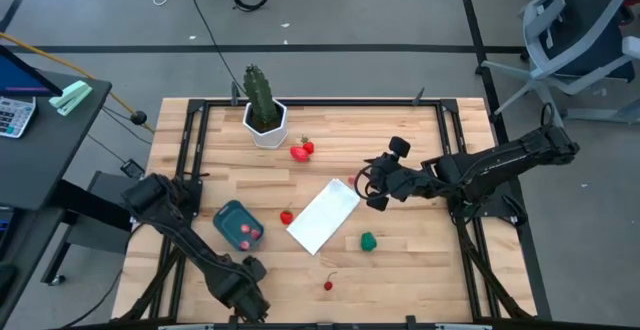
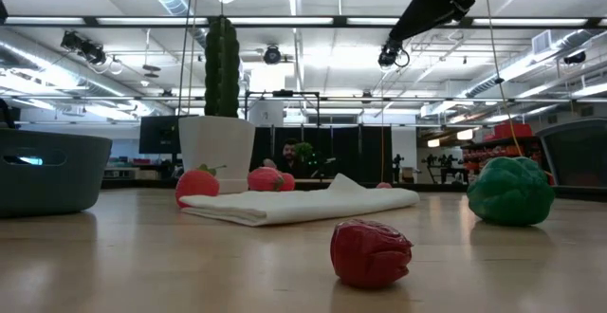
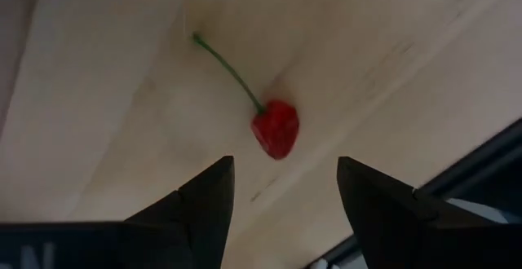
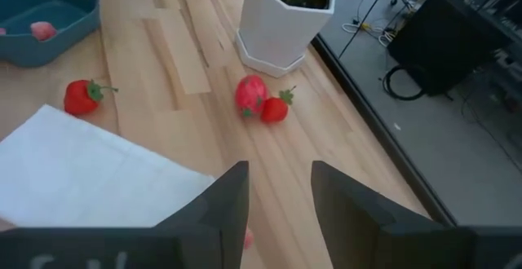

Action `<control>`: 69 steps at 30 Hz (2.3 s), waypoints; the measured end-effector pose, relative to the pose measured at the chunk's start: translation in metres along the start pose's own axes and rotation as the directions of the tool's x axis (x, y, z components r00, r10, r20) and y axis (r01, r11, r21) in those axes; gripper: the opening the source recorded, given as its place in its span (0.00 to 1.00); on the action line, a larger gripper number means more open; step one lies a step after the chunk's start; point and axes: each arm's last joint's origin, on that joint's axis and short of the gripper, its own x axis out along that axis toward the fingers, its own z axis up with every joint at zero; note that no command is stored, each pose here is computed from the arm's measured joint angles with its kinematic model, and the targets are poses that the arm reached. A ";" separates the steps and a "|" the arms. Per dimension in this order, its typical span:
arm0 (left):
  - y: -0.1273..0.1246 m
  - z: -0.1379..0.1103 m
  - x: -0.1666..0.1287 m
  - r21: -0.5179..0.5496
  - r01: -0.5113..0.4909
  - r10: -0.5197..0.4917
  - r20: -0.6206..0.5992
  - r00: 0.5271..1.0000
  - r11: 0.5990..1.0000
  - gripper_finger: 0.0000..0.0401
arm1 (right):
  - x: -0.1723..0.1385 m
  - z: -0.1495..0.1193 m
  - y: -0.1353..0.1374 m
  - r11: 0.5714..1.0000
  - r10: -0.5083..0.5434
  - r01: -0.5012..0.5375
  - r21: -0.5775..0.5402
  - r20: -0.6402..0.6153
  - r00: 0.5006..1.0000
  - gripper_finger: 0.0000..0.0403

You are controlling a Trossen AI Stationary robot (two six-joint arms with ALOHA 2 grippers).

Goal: Pick and placing Produce into tupperware
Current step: Put the cherry into the blue bin

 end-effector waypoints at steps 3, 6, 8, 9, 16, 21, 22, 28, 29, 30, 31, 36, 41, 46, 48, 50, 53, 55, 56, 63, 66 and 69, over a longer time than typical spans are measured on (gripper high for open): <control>-0.001 0.001 0.004 0.005 -0.002 0.002 0.000 1.000 1.000 0.56 | 0.000 0.000 0.000 1.000 0.000 0.000 0.007 0.000 1.000 0.35; -0.002 0.002 0.007 0.042 -0.013 0.013 0.003 1.000 0.999 0.56 | 0.000 0.000 0.000 1.000 0.000 0.000 0.007 0.000 1.000 0.35; -0.001 0.003 0.010 0.049 -0.029 0.029 0.003 1.000 0.998 0.55 | 0.000 0.000 0.000 1.000 0.000 0.000 0.008 0.000 1.000 0.35; -0.001 0.003 0.012 0.050 -0.032 0.032 0.003 0.999 0.998 0.54 | 0.000 0.000 0.000 1.000 0.000 0.000 0.008 0.000 1.000 0.35; -0.002 0.005 0.021 0.084 -0.055 0.056 0.000 0.998 0.995 0.41 | 0.000 0.000 0.000 1.000 -0.001 0.001 0.012 -0.001 1.000 0.35; -0.001 0.007 0.022 0.110 -0.054 0.055 -0.005 0.998 0.993 0.28 | 0.000 0.000 0.000 1.000 -0.001 0.001 0.012 -0.001 1.000 0.35; -0.001 0.008 0.022 0.120 -0.055 0.056 -0.003 0.998 0.991 0.25 | 0.000 0.000 0.000 1.000 -0.001 0.001 0.012 -0.001 1.000 0.35; 0.001 0.016 0.019 0.160 -0.059 0.060 0.002 0.998 0.985 0.09 | 0.000 0.000 0.000 1.000 -0.001 0.001 0.012 -0.001 1.000 0.35; 0.000 0.018 0.017 0.172 -0.056 0.056 0.003 0.998 0.984 0.08 | 0.000 0.000 0.000 1.000 -0.001 0.001 0.012 -0.001 1.000 0.35; -0.001 0.020 0.015 0.182 -0.052 0.052 0.005 0.999 0.982 0.07 | 0.000 0.000 0.000 1.000 -0.001 0.001 0.012 0.000 1.000 0.35; -0.002 0.021 0.012 0.193 -0.051 0.051 0.004 0.999 0.980 0.06 | 0.000 0.000 0.000 1.000 -0.001 0.001 0.012 -0.001 1.000 0.35; -0.003 0.031 -0.009 0.239 -0.093 0.098 -0.009 0.995 0.967 0.10 | 0.000 0.000 0.000 1.000 -0.001 0.001 0.012 0.000 1.000 0.35; 0.004 0.043 -0.040 0.292 -0.228 0.227 0.038 0.973 0.929 0.11 | 0.000 0.000 0.000 1.000 -0.001 0.001 0.012 0.000 1.000 0.35; 0.023 0.051 -0.060 0.329 -0.450 0.443 0.098 0.891 0.830 0.08 | 0.000 0.000 0.000 1.000 0.001 -0.001 0.013 -0.001 1.000 0.35; 0.029 0.056 -0.059 0.349 -0.466 0.467 0.087 0.880 0.813 0.08 | 0.000 0.000 0.000 1.000 0.004 -0.004 0.022 -0.001 1.000 0.35; 0.035 0.059 -0.055 0.379 -0.461 0.466 0.086 0.881 0.802 0.09 | 0.000 0.000 0.000 0.999 0.006 -0.005 0.035 -0.003 1.000 0.35; 0.043 0.066 -0.049 0.392 -0.448 0.453 0.085 0.887 0.803 0.11 | 0.000 0.000 0.000 0.999 0.008 -0.008 0.036 -0.005 1.000 0.35; 0.051 0.068 -0.042 0.392 -0.474 0.490 0.064 0.869 0.789 0.11 | 0.000 -0.001 0.001 0.999 0.022 -0.021 0.036 -0.008 1.000 0.35; 0.055 0.069 -0.040 0.392 -0.481 0.502 0.056 0.863 0.784 0.10 | 0.000 -0.001 0.001 0.999 0.032 -0.031 0.037 -0.010 0.999 0.35; 0.074 0.073 -0.016 0.413 -0.459 0.502 0.003 0.865 0.787 0.11 | 0.000 -0.001 0.003 0.995 0.074 -0.073 0.069 -0.022 0.997 0.35; 0.076 0.074 -0.012 0.408 -0.448 0.489 0.004 0.872 0.796 0.13 | 0.000 -0.002 0.003 0.993 0.087 -0.084 0.085 -0.027 0.996 0.35; 0.078 0.075 -0.012 0.384 -0.461 0.500 0.000 0.866 0.800 0.16 | 0.000 -0.002 0.003 0.992 0.086 -0.083 0.091 -0.031 0.996 0.35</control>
